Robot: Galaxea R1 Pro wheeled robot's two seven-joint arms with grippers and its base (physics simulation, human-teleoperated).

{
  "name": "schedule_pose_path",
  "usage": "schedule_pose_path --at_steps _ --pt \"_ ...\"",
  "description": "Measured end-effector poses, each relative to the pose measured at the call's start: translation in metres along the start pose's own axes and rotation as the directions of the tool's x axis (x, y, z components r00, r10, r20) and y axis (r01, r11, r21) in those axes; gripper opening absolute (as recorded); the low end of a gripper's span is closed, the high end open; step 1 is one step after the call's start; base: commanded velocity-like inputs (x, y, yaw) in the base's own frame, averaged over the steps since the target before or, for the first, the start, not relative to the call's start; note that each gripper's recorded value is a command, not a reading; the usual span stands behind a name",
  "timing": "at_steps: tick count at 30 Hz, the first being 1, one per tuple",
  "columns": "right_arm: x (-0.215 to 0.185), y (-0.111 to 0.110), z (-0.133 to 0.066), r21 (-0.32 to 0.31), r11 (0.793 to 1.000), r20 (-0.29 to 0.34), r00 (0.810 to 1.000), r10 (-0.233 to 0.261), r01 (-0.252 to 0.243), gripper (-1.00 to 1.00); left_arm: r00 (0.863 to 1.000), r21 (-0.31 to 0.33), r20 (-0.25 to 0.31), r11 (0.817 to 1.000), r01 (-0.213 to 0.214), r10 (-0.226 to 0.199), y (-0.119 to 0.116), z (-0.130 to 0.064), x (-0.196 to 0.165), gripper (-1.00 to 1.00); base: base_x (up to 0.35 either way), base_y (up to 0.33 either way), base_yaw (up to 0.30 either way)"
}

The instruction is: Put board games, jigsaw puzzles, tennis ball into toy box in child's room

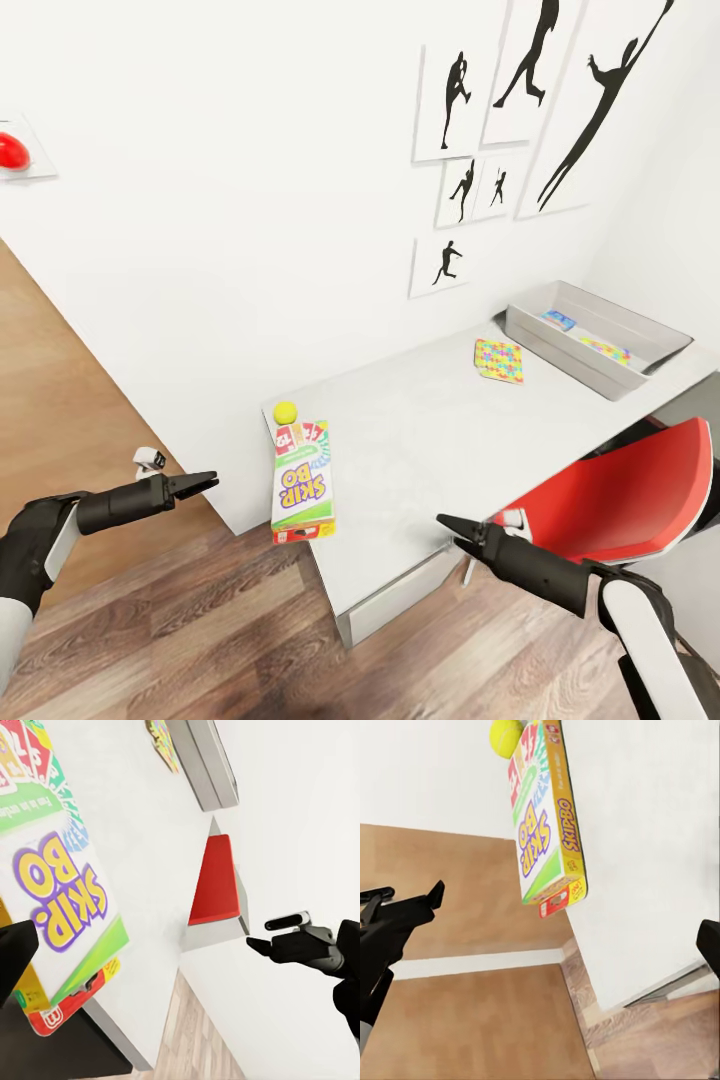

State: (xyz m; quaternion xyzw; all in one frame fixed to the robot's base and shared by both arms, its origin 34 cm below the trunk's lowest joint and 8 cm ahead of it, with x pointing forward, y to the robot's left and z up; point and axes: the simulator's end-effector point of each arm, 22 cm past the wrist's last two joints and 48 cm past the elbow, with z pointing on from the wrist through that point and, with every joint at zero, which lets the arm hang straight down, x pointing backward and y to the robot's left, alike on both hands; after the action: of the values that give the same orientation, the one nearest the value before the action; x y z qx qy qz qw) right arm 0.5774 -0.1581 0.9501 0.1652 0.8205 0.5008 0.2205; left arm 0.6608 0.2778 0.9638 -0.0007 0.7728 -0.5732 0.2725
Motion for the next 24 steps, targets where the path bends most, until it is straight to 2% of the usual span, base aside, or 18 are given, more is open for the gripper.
schedule_pose_path --at_steps 7,21,24 --pt "-0.007 -0.012 -0.011 0.037 0.999 -0.006 1.0 -0.023 0.024 1.0 1.0 0.001 -0.002 1.0 -0.008 0.008 0.0 0.001 0.001 1.0 -0.046 0.098 0.0" --pt "-0.007 -0.02 -0.014 0.059 0.998 -0.012 1.0 -0.026 0.027 1.0 1.0 0.0 -0.001 1.0 -0.011 0.011 0.0 0.0 0.0 1.0 -0.029 0.024 0.0" --pt "-0.007 -0.042 -0.022 0.115 0.993 -0.029 0.999 -0.019 0.023 1.0 1.0 0.001 -0.001 1.0 -0.01 0.01 0.0 0.001 0.0 1.0 -0.004 0.003 0.0"
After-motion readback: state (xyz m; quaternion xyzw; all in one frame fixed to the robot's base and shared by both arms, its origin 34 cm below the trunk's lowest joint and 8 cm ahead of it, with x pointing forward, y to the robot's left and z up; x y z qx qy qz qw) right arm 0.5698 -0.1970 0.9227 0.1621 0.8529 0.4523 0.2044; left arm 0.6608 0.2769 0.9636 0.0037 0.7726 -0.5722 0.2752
